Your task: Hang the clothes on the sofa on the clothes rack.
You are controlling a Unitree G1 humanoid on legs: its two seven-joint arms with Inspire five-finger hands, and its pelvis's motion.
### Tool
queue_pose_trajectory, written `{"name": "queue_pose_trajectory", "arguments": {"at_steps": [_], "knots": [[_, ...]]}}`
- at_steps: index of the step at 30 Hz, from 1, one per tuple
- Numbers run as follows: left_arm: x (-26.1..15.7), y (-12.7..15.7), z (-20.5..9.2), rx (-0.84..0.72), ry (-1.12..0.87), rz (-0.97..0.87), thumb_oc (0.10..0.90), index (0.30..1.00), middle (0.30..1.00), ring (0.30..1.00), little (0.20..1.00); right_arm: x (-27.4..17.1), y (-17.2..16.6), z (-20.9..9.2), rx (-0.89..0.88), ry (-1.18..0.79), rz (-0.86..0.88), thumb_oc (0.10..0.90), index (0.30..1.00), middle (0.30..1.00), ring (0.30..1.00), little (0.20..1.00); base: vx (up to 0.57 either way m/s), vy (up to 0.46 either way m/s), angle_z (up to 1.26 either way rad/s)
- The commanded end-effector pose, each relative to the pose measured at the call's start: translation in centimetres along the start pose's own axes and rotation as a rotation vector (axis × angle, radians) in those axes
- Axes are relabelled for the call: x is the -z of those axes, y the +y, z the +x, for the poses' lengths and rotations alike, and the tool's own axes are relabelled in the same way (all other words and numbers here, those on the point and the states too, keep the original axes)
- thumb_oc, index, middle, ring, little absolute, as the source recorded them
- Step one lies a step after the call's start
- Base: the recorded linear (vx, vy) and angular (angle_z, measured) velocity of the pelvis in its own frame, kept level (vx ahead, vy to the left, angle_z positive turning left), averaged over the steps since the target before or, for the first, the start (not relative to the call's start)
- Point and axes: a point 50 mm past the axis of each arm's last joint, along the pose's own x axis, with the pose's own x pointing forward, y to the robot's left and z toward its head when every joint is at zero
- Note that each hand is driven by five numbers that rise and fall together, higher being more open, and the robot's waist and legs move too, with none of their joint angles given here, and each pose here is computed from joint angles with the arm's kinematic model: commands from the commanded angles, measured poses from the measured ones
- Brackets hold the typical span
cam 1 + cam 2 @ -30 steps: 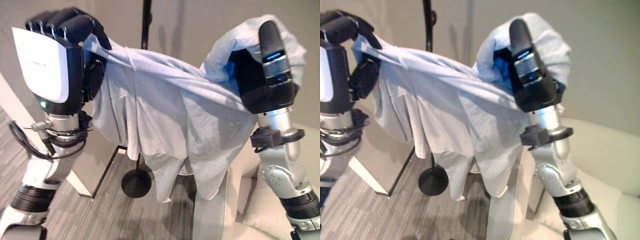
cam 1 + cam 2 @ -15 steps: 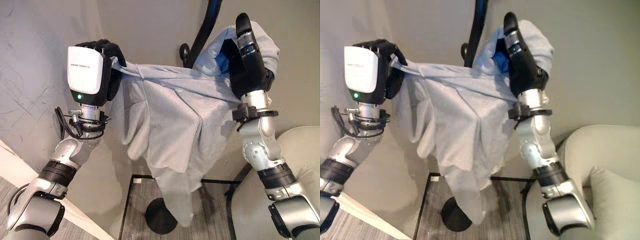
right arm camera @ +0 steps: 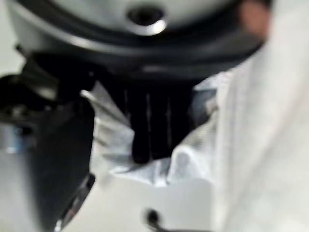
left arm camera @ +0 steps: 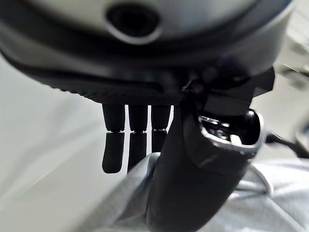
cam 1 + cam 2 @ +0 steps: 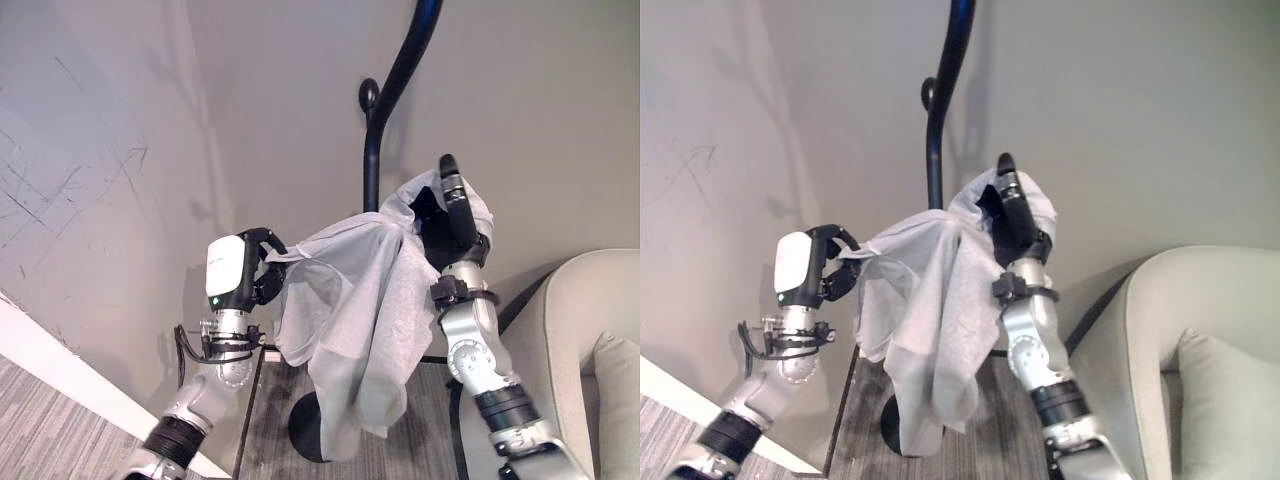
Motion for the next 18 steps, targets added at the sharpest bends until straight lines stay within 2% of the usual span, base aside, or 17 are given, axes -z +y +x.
{"name": "queue_pose_trajectory", "arguments": {"at_steps": [1,2,3,4,5,6,7,11,18], "knots": [[1.9,4.3,3.9,-0.14,0.218,-0.392,0.4,0.3,0.3,0.3,0.3,-2.7,-3.1,0.8,0.158,-0.141,0.072,0.496,0.444,0.444,0.444,0.444,-0.01,0.03,0.09],[1.7,2.7,3.3,-0.129,0.329,-0.753,0.4,0.3,0.3,0.3,0.3,-0.5,-3.3,-0.3,0.247,-0.099,0.185,0.8,0.9,0.9,0.9,0.9,-0.03,0.052,0.04],[0.4,0.8,2.7,-0.049,0.377,-1.004,0.4,0.3,0.3,0.3,0.3,1.3,-3.1,-1.0,0.315,-0.043,0.265,0.8,0.9,0.9,0.9,0.9,-0.03,0.056,0.04],[0.2,0.3,2.3,-0.016,0.397,-1.076,0.4,0.3,0.3,0.3,0.3,2.1,-2.8,-1.1,0.344,-0.023,0.306,0.8,0.9,0.9,0.9,0.9,-0.03,0.064,0.04],[-0.4,-0.8,1.7,0.067,0.427,-1.156,0.518,0.476,0.476,0.476,0.476,3.5,-2.5,-1.5,0.385,0.035,0.334,0.8,0.9,0.9,0.9,0.9,-0.02,0.051,0.05],[-0.3,-0.9,1.5,0.08,0.436,-1.154,0.733,0.799,0.799,0.799,0.799,3.8,-2.3,-1.6,0.388,0.05,0.346,0.8,0.9,0.9,0.9,0.9,-0.03,0.058,0.02],[-0.4,-1.0,1.4,0.097,0.442,-1.171,0.8,0.9,0.9,0.9,0.9,4.2,-2.3,-1.9,0.407,0.071,0.368,0.8,0.9,0.9,0.9,0.9,-0.04,0.047,0.02],[0.0,0.0,1.2,0.089,0.443,-1.122,0.8,0.9,0.9,0.9,0.9,3.4,-1.4,-2.2,0.38,0.12,0.268,0.8,0.9,0.9,0.9,0.9,-0.06,0.033,0.03],[0.7,1.9,0.2,0.107,0.42,-0.935,0.8,0.9,0.9,0.9,0.9,-0.7,2.7,-2.0,0.123,0.079,0.038,0.8,0.9,0.9,0.9,0.9,-0.05,-0.001,-0.06]]}}
